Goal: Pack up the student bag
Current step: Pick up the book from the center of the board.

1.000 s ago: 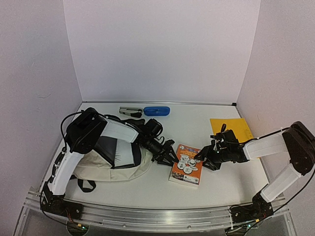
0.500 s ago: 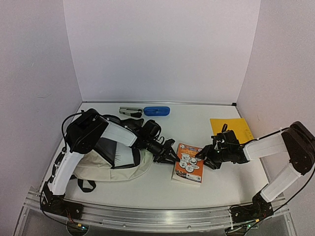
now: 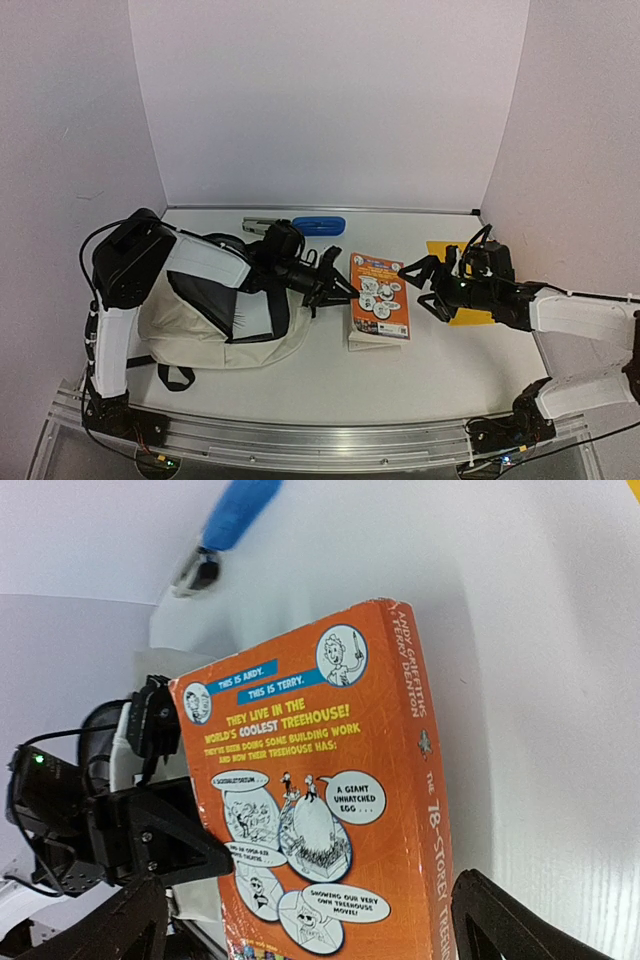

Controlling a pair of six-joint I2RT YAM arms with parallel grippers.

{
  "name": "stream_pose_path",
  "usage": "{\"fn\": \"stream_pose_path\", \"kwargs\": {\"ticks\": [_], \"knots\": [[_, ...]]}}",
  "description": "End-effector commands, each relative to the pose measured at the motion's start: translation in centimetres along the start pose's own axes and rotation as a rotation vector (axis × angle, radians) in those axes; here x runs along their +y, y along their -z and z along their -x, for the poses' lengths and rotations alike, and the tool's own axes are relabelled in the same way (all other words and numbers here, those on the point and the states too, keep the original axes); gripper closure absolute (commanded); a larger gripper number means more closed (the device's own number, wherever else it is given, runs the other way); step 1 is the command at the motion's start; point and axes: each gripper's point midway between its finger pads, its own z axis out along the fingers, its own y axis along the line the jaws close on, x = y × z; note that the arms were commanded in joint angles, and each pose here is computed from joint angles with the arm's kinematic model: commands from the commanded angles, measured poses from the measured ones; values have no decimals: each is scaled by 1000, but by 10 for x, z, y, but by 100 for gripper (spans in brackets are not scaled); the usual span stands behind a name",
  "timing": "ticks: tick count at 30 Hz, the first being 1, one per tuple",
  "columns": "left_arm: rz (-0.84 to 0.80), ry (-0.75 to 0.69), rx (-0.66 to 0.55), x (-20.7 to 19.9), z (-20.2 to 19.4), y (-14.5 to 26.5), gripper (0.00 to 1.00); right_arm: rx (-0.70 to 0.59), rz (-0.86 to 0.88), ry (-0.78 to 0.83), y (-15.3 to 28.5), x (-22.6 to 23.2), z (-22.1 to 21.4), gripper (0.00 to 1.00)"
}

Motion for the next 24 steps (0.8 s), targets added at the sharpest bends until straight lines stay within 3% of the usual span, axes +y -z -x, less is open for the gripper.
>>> {"fn": "stream_pose_path", "kwargs": {"ticks": [1, 5, 14, 21, 24], "knots": [[-172, -287, -133, -103, 24, 44, 100, -53, 119, 81, 20, 43, 22, 2], [-190, -375, -161, -131, 19, 66, 100, -17, 185, 154, 24, 65, 21, 2], [-234, -465, -119, -153, 0, 78, 100, 207, 421, 279, 27, 120, -5, 5], [-263, -483, -105, -157, -6, 79, 100, 211, 484, 264, 26, 132, -2, 38], [-260, -476, -102, -155, -6, 77, 100, 218, 523, 244, 27, 135, -5, 46]]}}
